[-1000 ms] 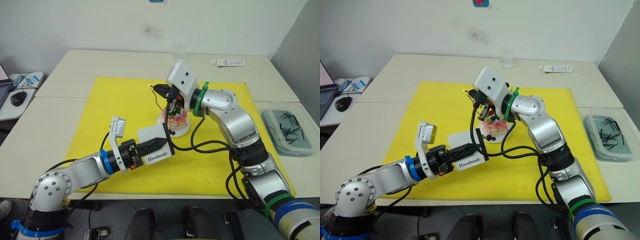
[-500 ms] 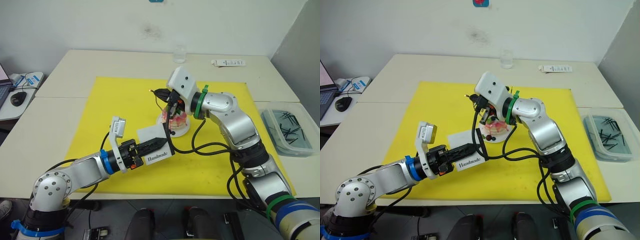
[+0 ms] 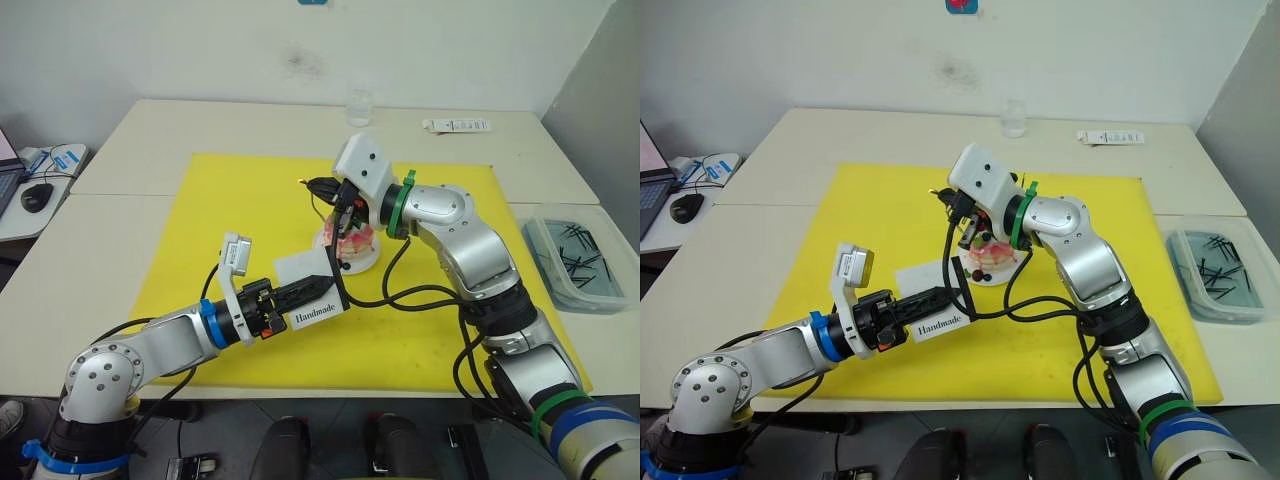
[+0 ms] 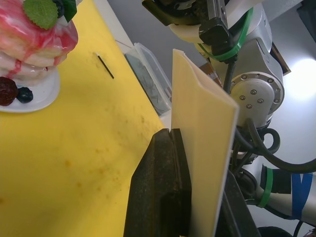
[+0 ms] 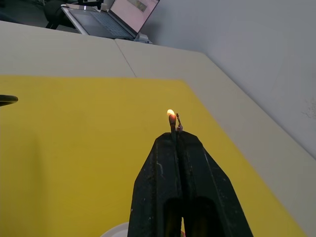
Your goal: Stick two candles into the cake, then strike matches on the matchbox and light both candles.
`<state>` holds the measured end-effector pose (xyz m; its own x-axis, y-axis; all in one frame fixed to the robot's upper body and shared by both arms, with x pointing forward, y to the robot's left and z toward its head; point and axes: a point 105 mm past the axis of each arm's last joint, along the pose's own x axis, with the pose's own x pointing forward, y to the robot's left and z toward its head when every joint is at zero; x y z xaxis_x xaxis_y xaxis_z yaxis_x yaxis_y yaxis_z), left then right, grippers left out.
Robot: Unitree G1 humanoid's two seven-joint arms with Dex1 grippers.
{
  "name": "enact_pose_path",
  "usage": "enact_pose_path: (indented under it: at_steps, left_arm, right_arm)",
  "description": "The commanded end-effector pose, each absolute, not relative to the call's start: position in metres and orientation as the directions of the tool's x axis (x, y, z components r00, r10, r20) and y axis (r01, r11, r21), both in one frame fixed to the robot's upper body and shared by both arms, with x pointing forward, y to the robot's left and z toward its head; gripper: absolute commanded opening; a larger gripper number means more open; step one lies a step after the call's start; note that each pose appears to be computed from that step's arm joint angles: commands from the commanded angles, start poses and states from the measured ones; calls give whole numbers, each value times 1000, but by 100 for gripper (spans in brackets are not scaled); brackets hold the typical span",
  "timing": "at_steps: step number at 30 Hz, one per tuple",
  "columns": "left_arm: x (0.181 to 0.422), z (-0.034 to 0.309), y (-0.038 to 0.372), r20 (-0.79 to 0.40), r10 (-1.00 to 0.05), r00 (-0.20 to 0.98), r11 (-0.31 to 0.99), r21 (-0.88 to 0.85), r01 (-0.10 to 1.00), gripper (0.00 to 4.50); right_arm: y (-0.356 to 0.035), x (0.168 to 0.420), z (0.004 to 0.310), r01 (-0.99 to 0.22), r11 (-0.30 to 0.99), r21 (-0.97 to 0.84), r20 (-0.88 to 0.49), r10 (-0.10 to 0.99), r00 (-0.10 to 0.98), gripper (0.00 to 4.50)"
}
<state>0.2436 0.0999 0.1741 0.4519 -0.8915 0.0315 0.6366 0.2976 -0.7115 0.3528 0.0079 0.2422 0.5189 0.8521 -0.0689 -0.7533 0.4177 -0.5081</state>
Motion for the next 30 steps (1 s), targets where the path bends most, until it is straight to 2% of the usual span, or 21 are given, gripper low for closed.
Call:
enact_pose_path:
  at_steps: [1, 30]
  left_arm:
    - [241, 180, 97, 56, -900, 432, 273, -699, 660, 0]
    - [239, 181, 95, 61, -903, 424, 262, -704, 660, 0]
  right_arm:
    - [11, 344, 259, -730, 414, -543, -16, 865, 502, 4]
    - [11, 346, 258, -732, 426, -532, -13, 860, 510, 4]
